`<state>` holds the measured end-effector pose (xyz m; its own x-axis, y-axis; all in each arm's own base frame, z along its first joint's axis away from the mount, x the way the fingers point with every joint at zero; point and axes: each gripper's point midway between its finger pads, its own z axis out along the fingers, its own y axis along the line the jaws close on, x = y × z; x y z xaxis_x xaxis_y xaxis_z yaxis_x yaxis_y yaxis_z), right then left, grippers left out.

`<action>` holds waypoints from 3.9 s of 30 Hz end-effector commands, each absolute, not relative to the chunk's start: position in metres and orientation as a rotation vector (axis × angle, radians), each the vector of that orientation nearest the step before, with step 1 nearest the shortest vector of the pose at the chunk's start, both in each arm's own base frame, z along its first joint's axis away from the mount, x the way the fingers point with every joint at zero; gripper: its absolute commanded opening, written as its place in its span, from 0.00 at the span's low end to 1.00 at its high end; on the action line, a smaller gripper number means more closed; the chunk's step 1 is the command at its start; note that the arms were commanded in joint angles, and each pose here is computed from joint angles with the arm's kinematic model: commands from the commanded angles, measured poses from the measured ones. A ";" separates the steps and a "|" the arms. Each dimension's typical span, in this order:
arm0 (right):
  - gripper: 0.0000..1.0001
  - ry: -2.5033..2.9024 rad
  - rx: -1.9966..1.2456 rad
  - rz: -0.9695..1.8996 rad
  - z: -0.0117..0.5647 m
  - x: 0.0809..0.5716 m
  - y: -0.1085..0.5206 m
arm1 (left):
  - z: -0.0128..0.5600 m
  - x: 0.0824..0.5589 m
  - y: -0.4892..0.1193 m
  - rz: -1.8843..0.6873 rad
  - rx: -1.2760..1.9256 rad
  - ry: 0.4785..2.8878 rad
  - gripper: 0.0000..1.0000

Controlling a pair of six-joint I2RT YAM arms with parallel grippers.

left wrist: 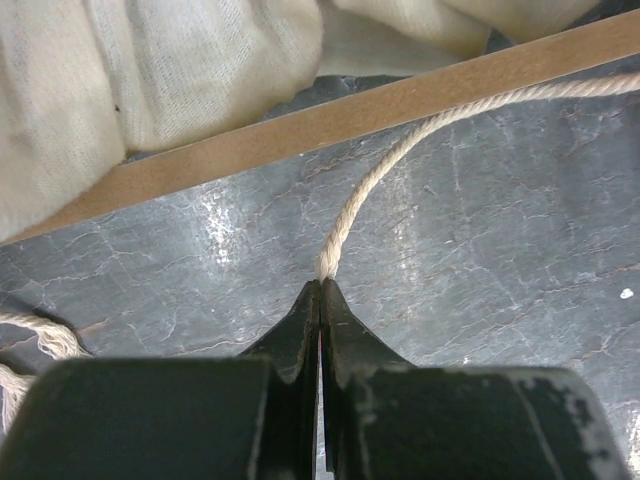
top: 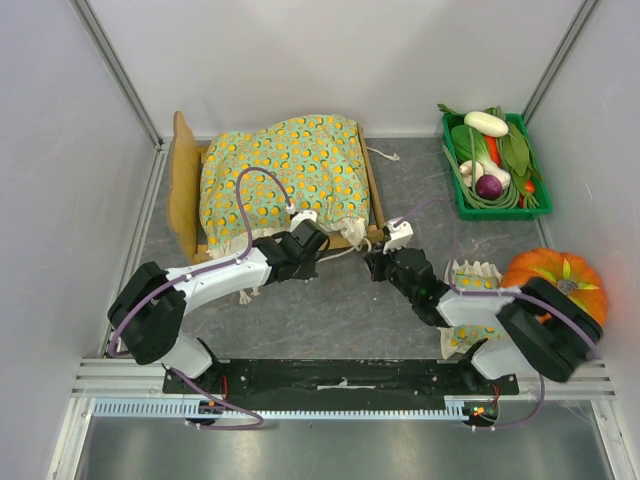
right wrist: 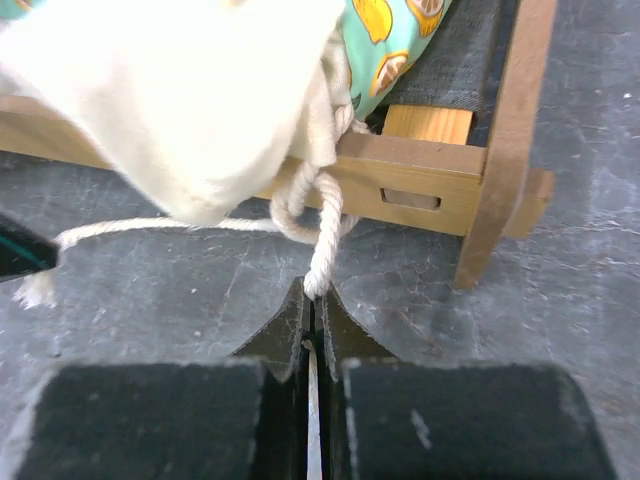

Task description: Set up the pet bed

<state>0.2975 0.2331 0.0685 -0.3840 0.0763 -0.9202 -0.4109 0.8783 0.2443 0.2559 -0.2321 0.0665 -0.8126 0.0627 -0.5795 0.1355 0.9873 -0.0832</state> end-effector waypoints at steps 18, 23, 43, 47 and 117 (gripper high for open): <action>0.00 1.781 -0.049 0.243 0.216 0.324 0.160 | 0.074 0.280 -0.309 -0.446 0.163 2.477 0.02; 0.00 1.751 -0.056 0.271 0.233 0.328 0.165 | 0.040 0.273 -0.263 -0.170 0.094 2.536 0.02; 0.00 1.765 0.008 0.275 0.234 0.365 0.154 | -0.004 0.250 -0.209 0.148 0.105 2.618 0.02; 0.00 1.834 -0.077 0.418 0.209 0.346 0.176 | 0.018 0.261 -0.233 0.021 0.136 2.567 0.02; 0.93 2.080 0.118 -0.037 0.223 0.352 0.086 | 0.310 0.328 -0.110 -0.532 -0.023 1.872 1.00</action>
<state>0.4176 0.1507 0.3282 -0.1665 0.1755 -0.9703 -0.1673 0.9647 0.2032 0.3421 -0.0913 0.3423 -0.2342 -0.3244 -0.9165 0.1566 0.9178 -0.3649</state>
